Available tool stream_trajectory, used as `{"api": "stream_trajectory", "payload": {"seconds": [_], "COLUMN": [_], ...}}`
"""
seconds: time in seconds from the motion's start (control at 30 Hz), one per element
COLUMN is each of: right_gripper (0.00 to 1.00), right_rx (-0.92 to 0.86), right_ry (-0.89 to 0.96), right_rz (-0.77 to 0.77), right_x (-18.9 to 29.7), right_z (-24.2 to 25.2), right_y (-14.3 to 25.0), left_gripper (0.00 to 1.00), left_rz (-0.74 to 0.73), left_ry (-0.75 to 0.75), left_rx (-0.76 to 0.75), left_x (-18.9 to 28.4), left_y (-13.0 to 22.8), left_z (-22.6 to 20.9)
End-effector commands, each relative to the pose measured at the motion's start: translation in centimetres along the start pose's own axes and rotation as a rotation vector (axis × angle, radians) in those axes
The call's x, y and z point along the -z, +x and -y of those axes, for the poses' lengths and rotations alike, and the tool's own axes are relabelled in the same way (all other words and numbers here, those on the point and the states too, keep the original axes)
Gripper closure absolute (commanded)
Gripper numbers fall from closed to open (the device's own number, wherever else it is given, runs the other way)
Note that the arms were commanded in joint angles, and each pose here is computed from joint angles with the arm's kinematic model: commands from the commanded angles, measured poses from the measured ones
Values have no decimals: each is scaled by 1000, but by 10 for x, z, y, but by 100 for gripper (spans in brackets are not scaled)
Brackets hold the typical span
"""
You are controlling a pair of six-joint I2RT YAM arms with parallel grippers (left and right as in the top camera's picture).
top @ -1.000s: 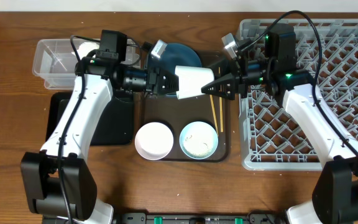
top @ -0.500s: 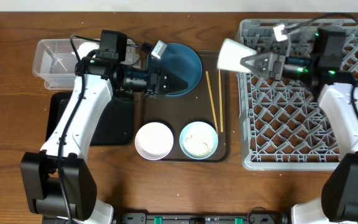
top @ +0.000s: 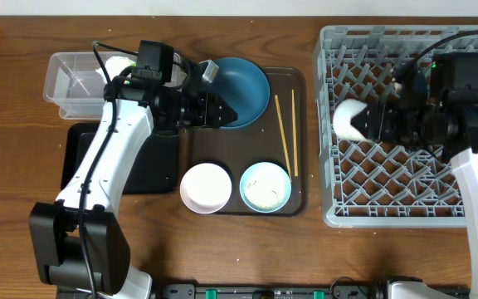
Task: Sort waste into correct bins and load items into the dishwasher rack
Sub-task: 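Lower the white cup into the dish rack and open the right gripper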
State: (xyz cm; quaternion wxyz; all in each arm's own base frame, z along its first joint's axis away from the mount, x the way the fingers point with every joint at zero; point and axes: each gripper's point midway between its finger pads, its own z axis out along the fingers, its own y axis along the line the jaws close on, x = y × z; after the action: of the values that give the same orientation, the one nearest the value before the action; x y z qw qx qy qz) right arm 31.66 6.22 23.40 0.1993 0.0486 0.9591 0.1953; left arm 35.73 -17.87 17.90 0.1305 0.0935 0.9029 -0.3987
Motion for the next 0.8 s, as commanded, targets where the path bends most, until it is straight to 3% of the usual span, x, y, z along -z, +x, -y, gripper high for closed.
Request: {"api": "stream_trajectory", "payload": {"seconds": [0.0,0.23,0.77], "right_gripper": [55,55,52], "right_rx": [46,23,-19], "right_ry": [194,306,383], "right_rz": [-53,-265,-475], "right_x": [0,-23,-73], "right_z": [19,41,68], "right_y": [13,43,58], "left_gripper": [57,57,57], "left_rz": [23,18,12], "left_ry": [-130,-207,-211], "left_rx": [-24,-13,-7], "left_x": [4,6,6], "left_y": [-6,-4,-2], "left_z": [-18,-31,-33]}}
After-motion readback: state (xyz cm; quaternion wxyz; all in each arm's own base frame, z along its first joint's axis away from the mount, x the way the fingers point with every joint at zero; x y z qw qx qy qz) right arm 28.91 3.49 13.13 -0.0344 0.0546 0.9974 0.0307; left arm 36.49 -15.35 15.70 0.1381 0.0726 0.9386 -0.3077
